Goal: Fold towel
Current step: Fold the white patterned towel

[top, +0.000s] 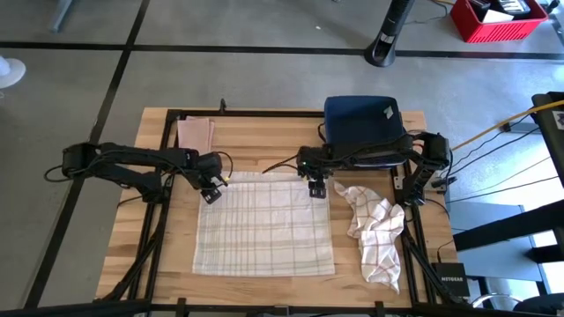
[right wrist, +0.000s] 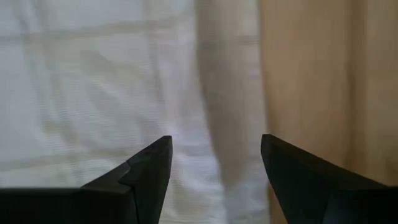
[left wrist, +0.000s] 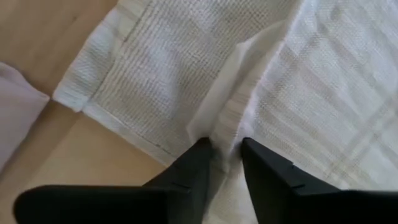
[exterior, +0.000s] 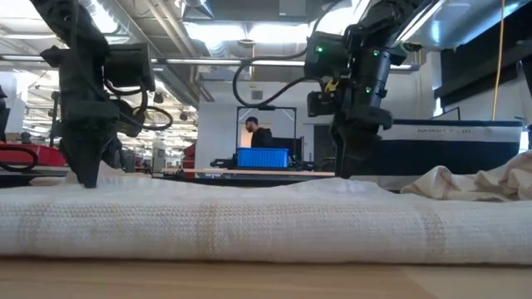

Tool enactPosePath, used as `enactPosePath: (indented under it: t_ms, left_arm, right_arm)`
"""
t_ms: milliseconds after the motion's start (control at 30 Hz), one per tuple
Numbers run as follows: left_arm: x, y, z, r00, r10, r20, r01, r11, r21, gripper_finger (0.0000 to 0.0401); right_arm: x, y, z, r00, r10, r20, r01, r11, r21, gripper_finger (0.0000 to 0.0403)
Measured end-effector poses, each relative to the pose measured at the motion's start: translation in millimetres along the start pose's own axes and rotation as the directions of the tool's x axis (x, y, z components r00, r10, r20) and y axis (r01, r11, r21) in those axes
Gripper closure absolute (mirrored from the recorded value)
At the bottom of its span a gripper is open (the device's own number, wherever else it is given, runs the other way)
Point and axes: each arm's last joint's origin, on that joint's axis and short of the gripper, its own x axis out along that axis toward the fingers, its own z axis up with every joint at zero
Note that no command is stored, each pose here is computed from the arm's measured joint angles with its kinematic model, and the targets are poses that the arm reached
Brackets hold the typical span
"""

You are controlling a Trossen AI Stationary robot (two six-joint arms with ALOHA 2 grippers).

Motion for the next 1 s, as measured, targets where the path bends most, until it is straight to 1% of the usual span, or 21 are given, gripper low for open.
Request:
enactPosePath:
  t_ms: [100, 167, 300, 400, 600, 800, 900, 1000]
  left_arm:
    - [0.4, -1.9, -0.7, 1.000, -0.004, 0.002, 0.004, 1.000, 0.005, 0.0334]
    - [0.6, -3.3, -1.2, 1.000, -0.007, 0.002, 0.007, 1.000, 0.027, 0.0350]
    - [0.9, -5.0, -2.1, 1.000, -0.009, 0.000, 0.009, 0.999, 0.047, 0.0375]
    - [1.0, -6.0, -2.4, 1.000, -0.011, 0.001, 0.011, 0.998, 0.058, 0.0386]
    - [1.1, -6.5, -1.6, 1.000, -0.017, 0.011, 0.016, 0.997, 0.075, 0.0388]
    - [1.1, -6.4, -1.5, 1.000, -0.016, 0.011, 0.015, 0.997, 0.076, 0.0379]
    - [1.1, -6.4, -1.5, 1.000, -0.016, 0.011, 0.015, 0.997, 0.076, 0.0381]
    - [1.1, -6.4, -1.6, 1.000, -0.016, 0.011, 0.015, 0.997, 0.076, 0.0384]
  right_arm:
    - [1.1, 3.2, 1.1, 0.998, 0.064, 0.012, -0.064, 0.998, -0.009, 0.0155]
    - [1.3, 4.2, 0.7, 0.997, 0.075, 0.008, -0.074, 0.997, -0.011, 0.0155]
    - [1.3, 2.7, 1.1, 0.998, 0.057, 0.012, -0.057, 0.998, -0.009, 0.0156]
    - [1.3, 2.2, 1.3, 0.999, 0.044, 0.013, -0.044, 0.999, -0.031, 0.0172]
    - [6.0, 2.1, 2.4, 0.999, 0.045, 0.013, -0.044, 0.998, -0.033, 0.0220]
    - [18.9, 1.8, 0.4, 0.998, 0.049, -0.029, -0.050, 0.998, -0.030, 0.0250]
    - [17.2, 2.0, 0.5, 0.998, 0.051, -0.027, -0.052, 0.998, -0.030, 0.0266]
    - [9.0, 3.1, -2.5, 0.995, 0.076, -0.068, -0.078, 0.997, -0.025, 0.0287]
